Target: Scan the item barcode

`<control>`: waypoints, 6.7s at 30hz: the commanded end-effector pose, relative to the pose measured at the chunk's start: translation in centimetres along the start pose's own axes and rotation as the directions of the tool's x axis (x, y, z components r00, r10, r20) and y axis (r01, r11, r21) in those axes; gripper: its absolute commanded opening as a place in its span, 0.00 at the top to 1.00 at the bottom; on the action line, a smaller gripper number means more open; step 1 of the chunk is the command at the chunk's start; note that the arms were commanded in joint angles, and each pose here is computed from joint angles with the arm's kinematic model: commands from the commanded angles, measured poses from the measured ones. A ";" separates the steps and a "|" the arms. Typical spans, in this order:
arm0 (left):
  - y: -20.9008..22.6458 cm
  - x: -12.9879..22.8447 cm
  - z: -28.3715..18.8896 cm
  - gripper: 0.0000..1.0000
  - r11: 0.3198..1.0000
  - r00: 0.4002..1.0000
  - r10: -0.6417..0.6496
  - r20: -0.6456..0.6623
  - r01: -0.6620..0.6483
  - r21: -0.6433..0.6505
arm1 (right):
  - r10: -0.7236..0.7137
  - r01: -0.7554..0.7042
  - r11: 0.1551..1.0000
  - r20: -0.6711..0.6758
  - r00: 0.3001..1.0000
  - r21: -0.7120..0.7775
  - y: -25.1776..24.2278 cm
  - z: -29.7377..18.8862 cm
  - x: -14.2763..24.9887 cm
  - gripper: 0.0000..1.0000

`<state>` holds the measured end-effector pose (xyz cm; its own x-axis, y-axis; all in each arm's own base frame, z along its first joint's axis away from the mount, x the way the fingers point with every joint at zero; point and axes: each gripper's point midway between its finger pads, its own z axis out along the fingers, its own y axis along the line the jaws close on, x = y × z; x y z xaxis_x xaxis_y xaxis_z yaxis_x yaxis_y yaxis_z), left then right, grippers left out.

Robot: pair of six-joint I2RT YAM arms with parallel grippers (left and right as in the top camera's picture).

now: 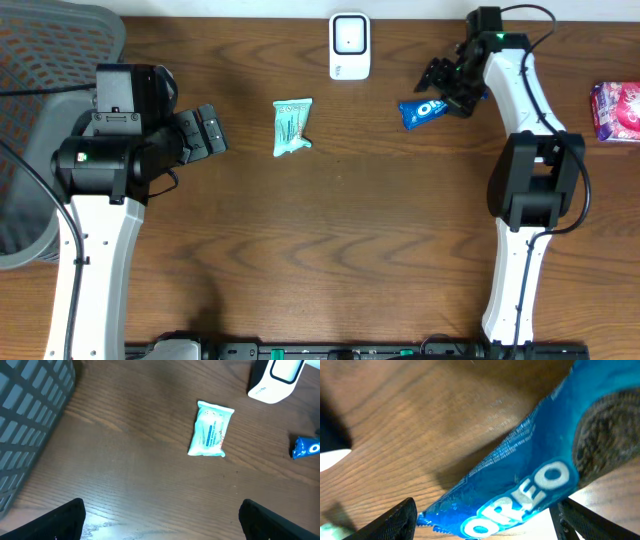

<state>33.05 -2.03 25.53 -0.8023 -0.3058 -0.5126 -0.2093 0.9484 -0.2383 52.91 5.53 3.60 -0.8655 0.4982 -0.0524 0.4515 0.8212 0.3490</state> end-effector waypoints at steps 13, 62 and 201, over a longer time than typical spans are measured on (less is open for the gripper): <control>0.2 0.0 -0.1 0.02 1.000 1.000 -0.004 0.003 0.004 -0.006 | -0.087 0.101 0.993 -0.194 0.977 0.064 -0.1 5.3 5.6 0.99; 0.2 0.0 -0.1 0.02 1.000 1.000 -0.004 0.003 0.004 -0.006 | -0.842 0.829 0.520 0.285 0.458 0.205 22.2 -3.0 9.5 0.99; 0.2 0.0 -0.1 0.02 1.000 1.000 -0.004 0.003 0.004 -0.006 | -0.508 0.513 0.806 -0.099 0.856 0.295 6.6 -1.8 17.1 0.83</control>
<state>33.05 -2.03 25.53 -0.8023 -0.3058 -0.5126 -0.2093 0.9484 -0.2383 39.86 19.20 2.24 -0.9994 0.0301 -0.0150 0.0303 0.9995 -0.0095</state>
